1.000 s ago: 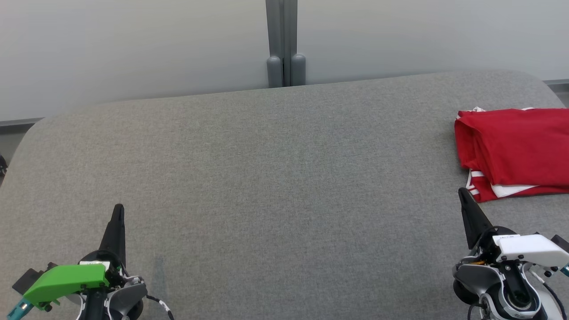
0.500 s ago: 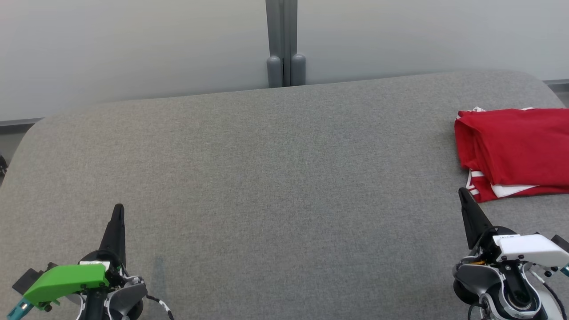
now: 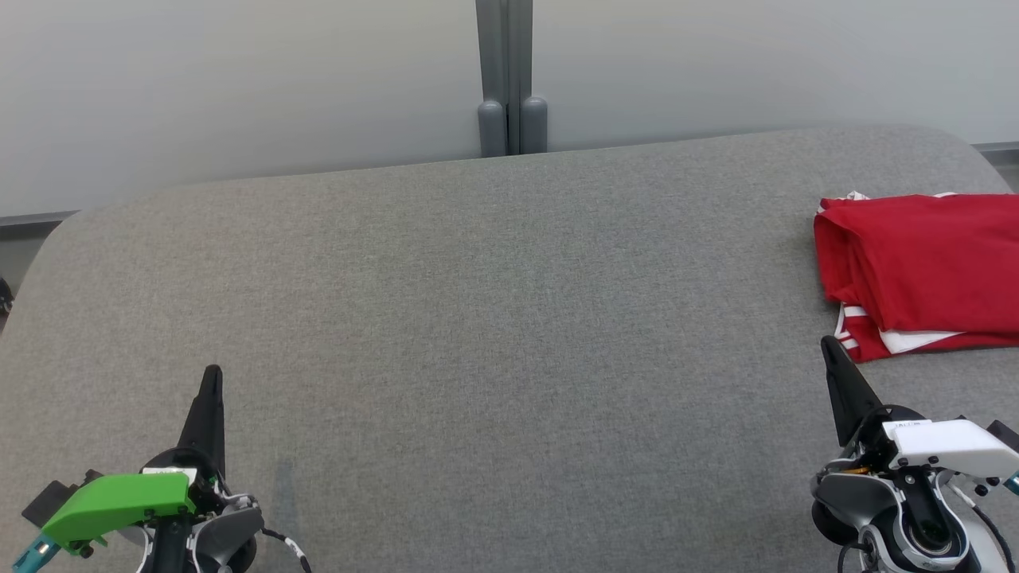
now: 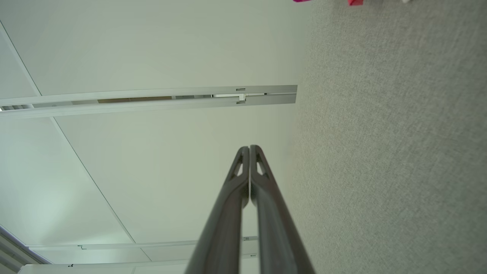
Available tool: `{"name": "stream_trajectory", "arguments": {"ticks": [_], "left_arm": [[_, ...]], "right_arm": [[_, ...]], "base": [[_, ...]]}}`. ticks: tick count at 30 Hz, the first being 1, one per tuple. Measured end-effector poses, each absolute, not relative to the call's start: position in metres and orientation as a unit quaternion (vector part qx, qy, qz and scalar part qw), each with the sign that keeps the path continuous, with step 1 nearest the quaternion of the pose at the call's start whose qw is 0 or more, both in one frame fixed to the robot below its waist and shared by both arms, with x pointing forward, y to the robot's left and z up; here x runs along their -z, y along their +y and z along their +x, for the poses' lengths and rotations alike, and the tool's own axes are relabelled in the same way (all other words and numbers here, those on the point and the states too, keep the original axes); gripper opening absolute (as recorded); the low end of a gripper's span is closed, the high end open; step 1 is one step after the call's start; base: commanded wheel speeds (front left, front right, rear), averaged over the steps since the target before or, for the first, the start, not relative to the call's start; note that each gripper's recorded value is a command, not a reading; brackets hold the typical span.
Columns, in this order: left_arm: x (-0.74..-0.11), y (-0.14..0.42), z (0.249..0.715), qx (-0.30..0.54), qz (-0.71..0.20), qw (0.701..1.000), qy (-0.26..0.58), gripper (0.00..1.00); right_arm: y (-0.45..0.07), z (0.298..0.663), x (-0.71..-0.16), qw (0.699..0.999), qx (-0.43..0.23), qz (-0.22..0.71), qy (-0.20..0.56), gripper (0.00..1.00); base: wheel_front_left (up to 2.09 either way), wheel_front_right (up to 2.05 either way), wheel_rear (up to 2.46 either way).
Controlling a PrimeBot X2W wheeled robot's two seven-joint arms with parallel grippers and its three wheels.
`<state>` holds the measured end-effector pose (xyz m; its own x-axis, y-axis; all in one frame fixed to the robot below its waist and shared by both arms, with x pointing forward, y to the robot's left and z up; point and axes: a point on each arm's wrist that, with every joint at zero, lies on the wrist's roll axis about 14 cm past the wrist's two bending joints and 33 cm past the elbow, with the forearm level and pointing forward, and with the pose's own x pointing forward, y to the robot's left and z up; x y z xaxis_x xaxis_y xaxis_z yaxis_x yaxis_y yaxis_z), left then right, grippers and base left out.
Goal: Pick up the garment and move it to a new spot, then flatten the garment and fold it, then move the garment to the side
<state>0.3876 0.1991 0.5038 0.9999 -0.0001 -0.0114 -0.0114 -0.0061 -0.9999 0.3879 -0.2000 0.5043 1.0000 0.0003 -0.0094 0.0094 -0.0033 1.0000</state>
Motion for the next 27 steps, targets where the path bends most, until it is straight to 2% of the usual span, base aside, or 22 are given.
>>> {"name": "stream_trajectory", "arguments": {"ticks": [27], "left_arm": [[-0.5038, 0.1991, 0.3876, -0.004, -0.709, 0.705, 0.004, 0.0]], "right_arm": [[-0.2002, 0.3878, -0.5044, 0.706, 0.003, 0.708, 0.003, 0.0]], "base": [[0.0, 0.0, 0.0]]}}
